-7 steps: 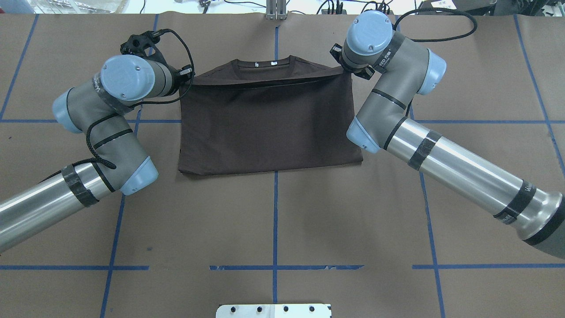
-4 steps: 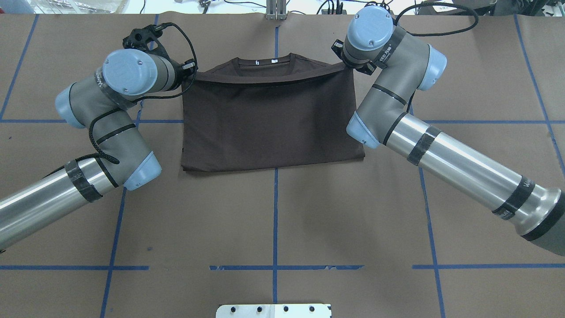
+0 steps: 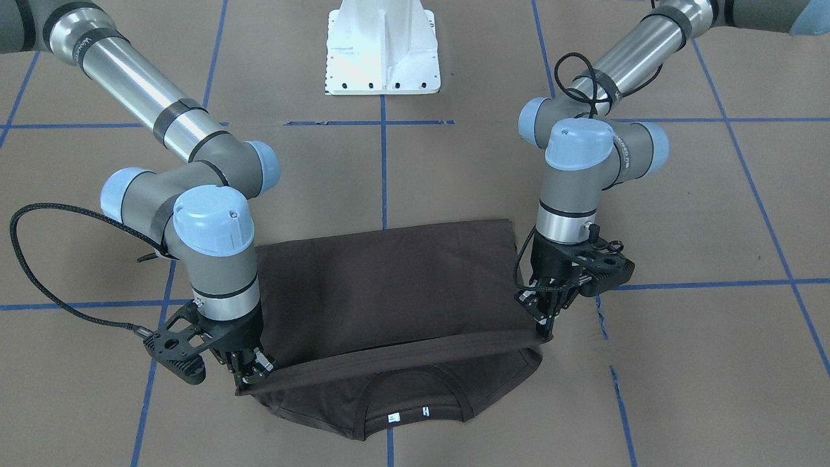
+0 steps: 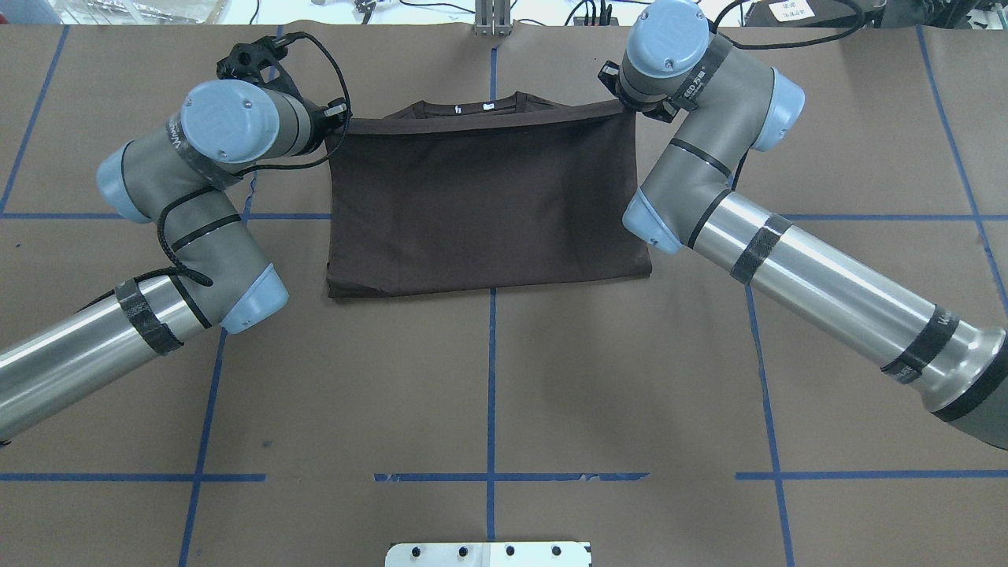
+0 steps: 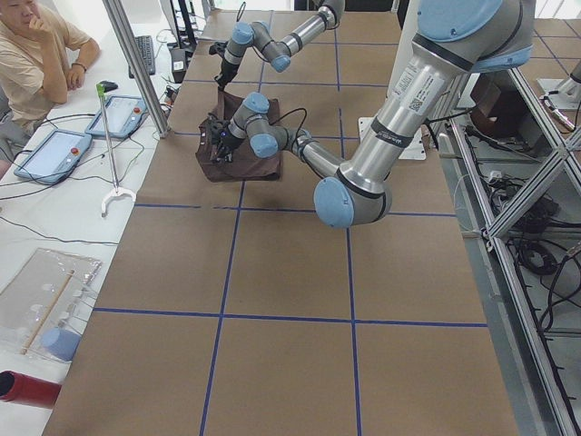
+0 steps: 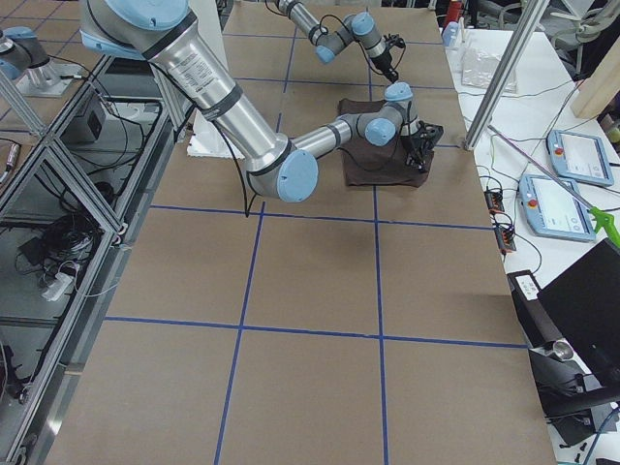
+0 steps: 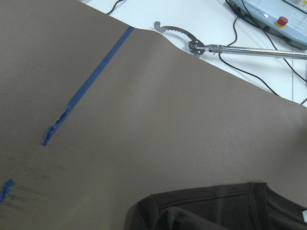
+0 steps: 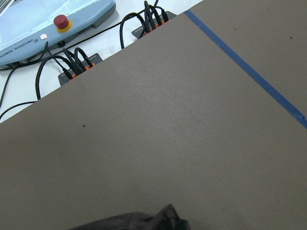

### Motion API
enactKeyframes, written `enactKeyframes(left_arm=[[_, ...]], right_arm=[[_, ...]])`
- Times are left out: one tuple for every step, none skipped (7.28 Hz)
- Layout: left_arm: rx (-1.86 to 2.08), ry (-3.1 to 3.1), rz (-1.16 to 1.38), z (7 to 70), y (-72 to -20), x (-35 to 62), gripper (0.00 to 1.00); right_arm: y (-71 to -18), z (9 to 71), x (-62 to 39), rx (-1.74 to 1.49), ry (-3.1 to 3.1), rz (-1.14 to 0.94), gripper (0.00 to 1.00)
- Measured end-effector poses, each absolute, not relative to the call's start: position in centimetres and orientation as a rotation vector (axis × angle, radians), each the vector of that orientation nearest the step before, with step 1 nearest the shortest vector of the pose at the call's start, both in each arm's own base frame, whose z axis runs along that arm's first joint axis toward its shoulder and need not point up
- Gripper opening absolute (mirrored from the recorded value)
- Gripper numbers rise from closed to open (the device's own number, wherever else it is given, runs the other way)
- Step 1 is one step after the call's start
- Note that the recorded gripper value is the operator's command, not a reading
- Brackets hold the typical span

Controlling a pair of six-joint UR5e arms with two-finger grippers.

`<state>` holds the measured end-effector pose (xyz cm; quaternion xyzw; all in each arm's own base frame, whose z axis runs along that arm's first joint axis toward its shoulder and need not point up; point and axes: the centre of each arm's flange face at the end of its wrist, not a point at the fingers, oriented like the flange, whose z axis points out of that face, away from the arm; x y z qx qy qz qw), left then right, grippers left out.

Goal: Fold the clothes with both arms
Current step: 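Lay the hem down at the collar and open both grippers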

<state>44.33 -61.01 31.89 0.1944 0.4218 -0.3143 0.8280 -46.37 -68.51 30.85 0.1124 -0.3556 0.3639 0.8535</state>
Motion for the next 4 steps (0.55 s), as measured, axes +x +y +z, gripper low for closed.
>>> enactKeyframes(left_arm=[[0.408, 0.884, -0.669, 32.4, -61.3, 44.6, 0.3], [0.402, 0.872, -0.671, 33.1, -61.6, 44.9, 0.4], [0.4, 0.866, -0.668, 33.5, -61.7, 45.2, 0.41], [0.405, 0.872, -0.66, 33.4, -61.7, 45.2, 0.41]], right_arm=[[-68.5, 30.9, -46.4, 0.236, -0.747, 0.763, 0.0], [-68.5, 30.9, -46.6, 0.235, -0.747, 0.761, 0.02], [-68.4, 30.7, -46.8, 0.235, -0.75, 0.759, 0.23], [-68.4, 30.4, -46.8, 0.236, -0.755, 0.758, 0.44]])
